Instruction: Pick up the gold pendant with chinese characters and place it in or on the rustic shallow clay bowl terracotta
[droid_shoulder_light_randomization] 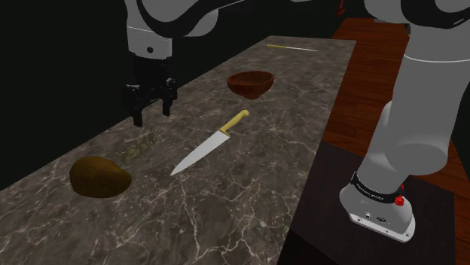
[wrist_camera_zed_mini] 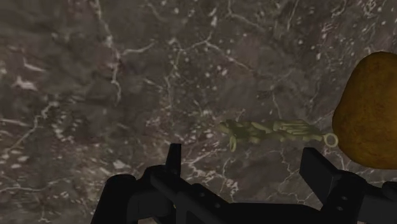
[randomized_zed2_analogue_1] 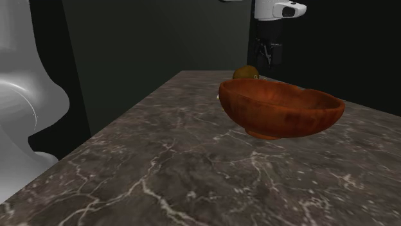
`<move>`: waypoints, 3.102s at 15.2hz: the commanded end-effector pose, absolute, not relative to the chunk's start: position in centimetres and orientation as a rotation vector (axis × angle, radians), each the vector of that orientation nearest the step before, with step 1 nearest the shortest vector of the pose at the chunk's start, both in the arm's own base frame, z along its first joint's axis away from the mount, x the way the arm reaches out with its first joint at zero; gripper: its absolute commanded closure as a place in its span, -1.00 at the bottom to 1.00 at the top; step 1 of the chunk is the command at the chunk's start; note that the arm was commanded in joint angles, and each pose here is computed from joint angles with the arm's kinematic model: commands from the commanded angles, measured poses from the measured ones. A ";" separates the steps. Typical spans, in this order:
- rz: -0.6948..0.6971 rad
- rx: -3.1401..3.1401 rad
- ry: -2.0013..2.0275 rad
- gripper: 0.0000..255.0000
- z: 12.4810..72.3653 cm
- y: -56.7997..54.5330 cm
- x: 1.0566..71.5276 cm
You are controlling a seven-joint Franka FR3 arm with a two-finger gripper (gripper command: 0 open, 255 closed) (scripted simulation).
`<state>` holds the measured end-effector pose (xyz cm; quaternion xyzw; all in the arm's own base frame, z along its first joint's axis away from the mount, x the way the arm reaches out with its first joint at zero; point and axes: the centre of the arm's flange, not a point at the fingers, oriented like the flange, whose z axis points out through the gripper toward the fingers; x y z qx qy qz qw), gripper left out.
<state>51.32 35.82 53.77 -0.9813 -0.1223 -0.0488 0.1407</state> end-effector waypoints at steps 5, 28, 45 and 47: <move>-0.141 -2.833 -0.353 -1.00 52.0 36.4 51.5; -0.141 -2.833 -0.353 1.00 56.2 36.4 51.5; -0.141 -2.833 -0.353 1.00 65.2 36.4 51.5; -0.141 -2.833 -0.353 1.00 66.2 36.4 51.5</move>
